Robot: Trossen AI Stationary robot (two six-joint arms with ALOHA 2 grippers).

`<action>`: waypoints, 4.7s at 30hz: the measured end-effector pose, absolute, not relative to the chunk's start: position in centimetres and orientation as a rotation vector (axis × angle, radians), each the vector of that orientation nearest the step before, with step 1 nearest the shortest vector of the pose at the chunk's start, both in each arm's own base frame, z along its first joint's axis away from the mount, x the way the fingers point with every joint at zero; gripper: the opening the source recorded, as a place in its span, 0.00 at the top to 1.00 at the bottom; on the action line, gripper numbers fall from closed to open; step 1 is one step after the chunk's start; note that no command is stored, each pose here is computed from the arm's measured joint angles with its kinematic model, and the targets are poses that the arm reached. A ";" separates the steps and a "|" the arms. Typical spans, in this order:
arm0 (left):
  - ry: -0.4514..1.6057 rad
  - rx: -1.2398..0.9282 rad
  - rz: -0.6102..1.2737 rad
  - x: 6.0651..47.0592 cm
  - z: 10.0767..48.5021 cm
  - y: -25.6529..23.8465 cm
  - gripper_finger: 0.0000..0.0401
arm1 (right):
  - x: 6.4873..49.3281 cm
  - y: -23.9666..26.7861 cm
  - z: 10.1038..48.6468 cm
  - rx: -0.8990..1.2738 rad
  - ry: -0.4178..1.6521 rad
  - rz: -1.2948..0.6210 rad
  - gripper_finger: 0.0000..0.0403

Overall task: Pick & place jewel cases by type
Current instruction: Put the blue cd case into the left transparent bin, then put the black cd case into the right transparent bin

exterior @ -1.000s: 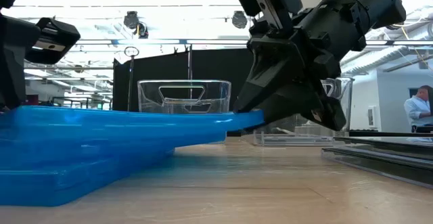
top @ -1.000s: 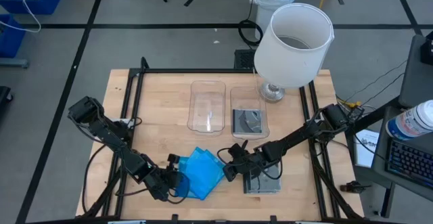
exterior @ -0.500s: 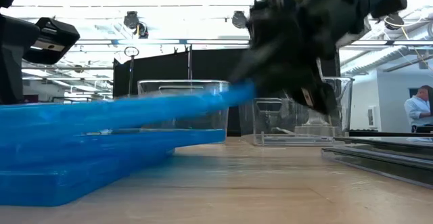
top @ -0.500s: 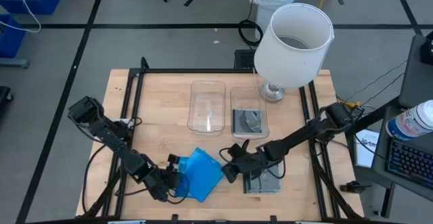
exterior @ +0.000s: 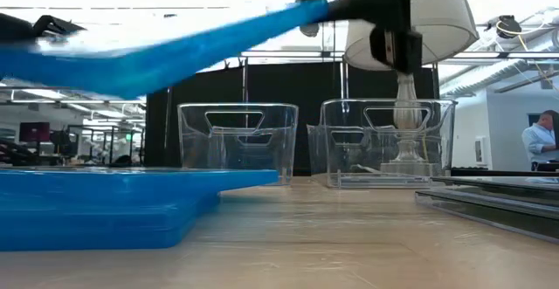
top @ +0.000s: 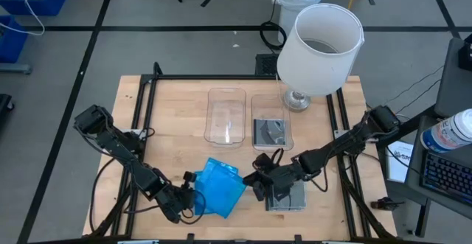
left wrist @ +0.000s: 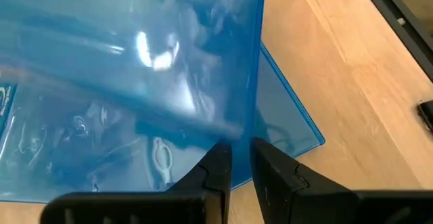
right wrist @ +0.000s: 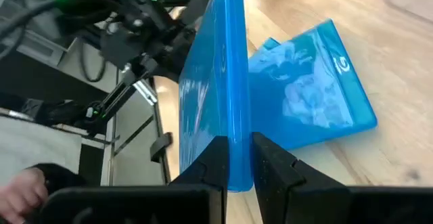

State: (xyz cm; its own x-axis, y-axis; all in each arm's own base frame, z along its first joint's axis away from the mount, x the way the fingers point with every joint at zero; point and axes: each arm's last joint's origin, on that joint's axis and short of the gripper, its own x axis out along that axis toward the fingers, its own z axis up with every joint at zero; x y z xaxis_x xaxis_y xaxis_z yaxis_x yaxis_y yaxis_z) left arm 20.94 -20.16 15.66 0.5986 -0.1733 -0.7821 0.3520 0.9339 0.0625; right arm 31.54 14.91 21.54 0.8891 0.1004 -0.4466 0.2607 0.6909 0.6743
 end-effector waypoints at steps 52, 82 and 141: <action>0.854 0.317 -0.344 21.0 15.7 -20.1 0.84 | 36.4 -9.3 28.1 0.310 0.769 -0.209 0.91; 0.860 0.295 -0.333 21.0 15.7 -20.1 0.84 | 37.6 -9.6 25.6 0.204 0.849 -0.226 0.62; 0.624 0.362 -0.371 28.0 17.9 -20.2 0.84 | 18.3 13.4 26.5 0.187 0.698 -0.088 1.00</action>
State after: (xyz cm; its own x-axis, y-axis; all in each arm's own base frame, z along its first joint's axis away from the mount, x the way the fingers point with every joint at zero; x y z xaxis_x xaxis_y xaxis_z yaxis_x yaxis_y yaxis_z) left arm 27.99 -20.24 17.85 0.7506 -0.2248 -0.6214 0.4386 0.8729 0.2140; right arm 18.30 13.36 26.53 0.7631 -0.0176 -0.6461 0.1428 0.9795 0.1419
